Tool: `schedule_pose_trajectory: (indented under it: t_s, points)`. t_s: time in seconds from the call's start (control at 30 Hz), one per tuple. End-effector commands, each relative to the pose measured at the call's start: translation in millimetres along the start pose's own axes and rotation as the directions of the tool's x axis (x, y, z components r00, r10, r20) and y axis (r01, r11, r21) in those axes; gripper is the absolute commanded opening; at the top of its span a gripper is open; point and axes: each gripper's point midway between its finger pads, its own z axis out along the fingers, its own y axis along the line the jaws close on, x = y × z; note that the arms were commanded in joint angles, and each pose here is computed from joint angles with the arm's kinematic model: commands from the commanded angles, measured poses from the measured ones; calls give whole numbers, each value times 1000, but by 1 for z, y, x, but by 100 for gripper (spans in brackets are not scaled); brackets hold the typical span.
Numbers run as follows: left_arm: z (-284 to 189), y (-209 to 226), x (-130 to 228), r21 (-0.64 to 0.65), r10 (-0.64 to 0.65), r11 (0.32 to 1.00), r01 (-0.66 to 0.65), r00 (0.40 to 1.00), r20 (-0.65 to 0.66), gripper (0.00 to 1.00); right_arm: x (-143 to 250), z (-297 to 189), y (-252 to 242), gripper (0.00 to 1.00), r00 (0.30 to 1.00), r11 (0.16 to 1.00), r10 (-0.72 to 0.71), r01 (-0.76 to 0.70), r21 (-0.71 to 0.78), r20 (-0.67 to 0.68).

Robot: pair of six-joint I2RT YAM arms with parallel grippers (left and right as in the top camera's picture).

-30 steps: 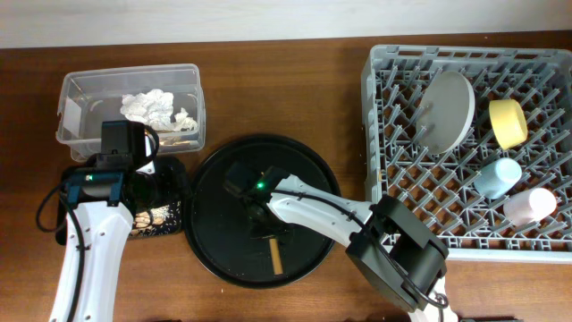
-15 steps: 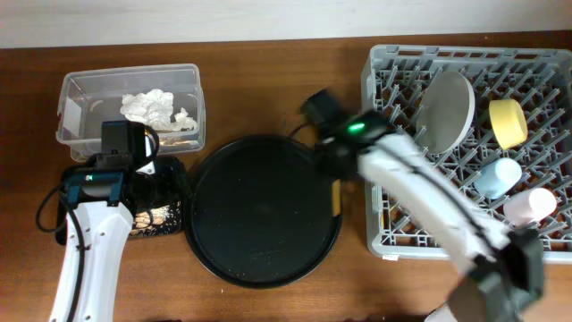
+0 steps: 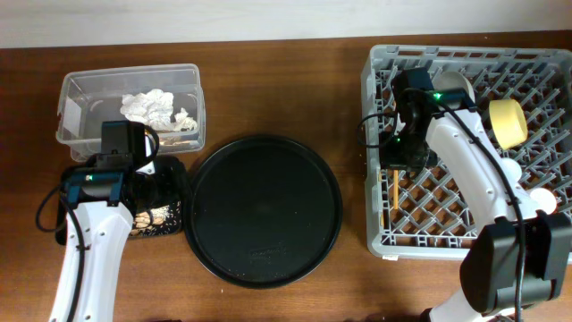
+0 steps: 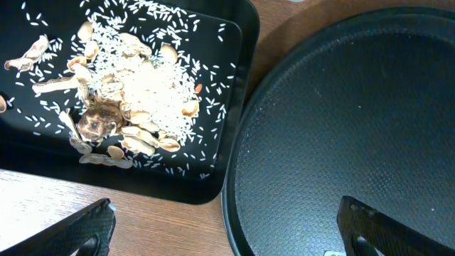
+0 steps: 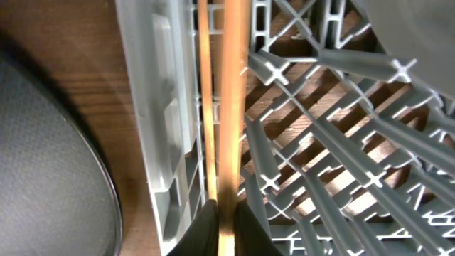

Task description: Sort waste into correct bins and load items into the dishwasher rack

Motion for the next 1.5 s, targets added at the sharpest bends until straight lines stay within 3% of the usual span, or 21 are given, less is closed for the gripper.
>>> schedule_pose_trajectory:
  t_s: [0.0,0.2,0.3,0.37,0.43,0.47,0.5,0.6,0.67,0.77,0.83,0.9,0.93,0.97,1.0,1.13,1.47]
  points:
    - [-6,2,-4,-8,-17,1000,17,1000,24,99,4,5,3,20,1000,1000,-19,19,-8,-19]
    - [-6,2,-4,-4,-17,1000,17,1000,22,99,8,5,2,20,999,1000,-19,19,-6,-35]
    - [-6,-3,-3,26,-17,1000,16,1000,15,99,12,-2,13,20,999,997,-18,15,-79,-39]
    - [-6,-5,-5,31,-17,999,16,1000,23,99,4,-25,21,20,999,988,-7,15,-152,48]
    - [-7,-13,-14,74,52,996,-56,997,61,99,-6,-53,27,21,983,968,-64,103,-228,171]
    - [-7,-20,-17,104,81,991,-89,994,76,99,-7,-63,28,26,971,956,-104,157,-249,215]
    - [-8,-21,-16,111,83,990,-90,994,73,99,-5,-69,23,41,966,954,-118,175,-242,231]
    - [-7,-20,9,122,87,989,-83,996,-29,99,16,-65,6,55,984,963,-110,140,-232,139]
    - [-9,-13,33,103,88,992,-75,987,-131,99,29,-65,2,59,990,966,-105,124,-228,92]
    - [-13,-9,48,96,103,992,-87,979,-177,99,38,-76,1,59,984,964,-103,135,-228,146]
    - [-17,-8,50,105,103,990,-90,986,-128,99,50,-79,-3,60,967,965,-100,151,-215,233]
    - [-28,-6,52,121,101,987,-102,995,19,99,68,-80,-7,65,927,964,-94,176,-200,363]
    - [-35,-5,53,138,95,984,-111,989,117,99,77,-82,-9,72,893,963,-90,191,-192,441]
    - [-42,-5,53,151,87,981,-119,975,206,99,84,-84,-10,96,867,962,-86,199,-185,490]
    - [-48,-4,56,163,78,978,-129,955,286,99,93,-87,-13,98,844,963,-82,204,-174,531]
    - [-75,-1,65,185,53,970,-156,884,465,99,124,-95,-19,98,809,965,-77,209,-161,583]
    - [-78,0,67,186,51,970,-157,878,476,99,122,-87,-19,98,833,965,-81,202,-165,548]
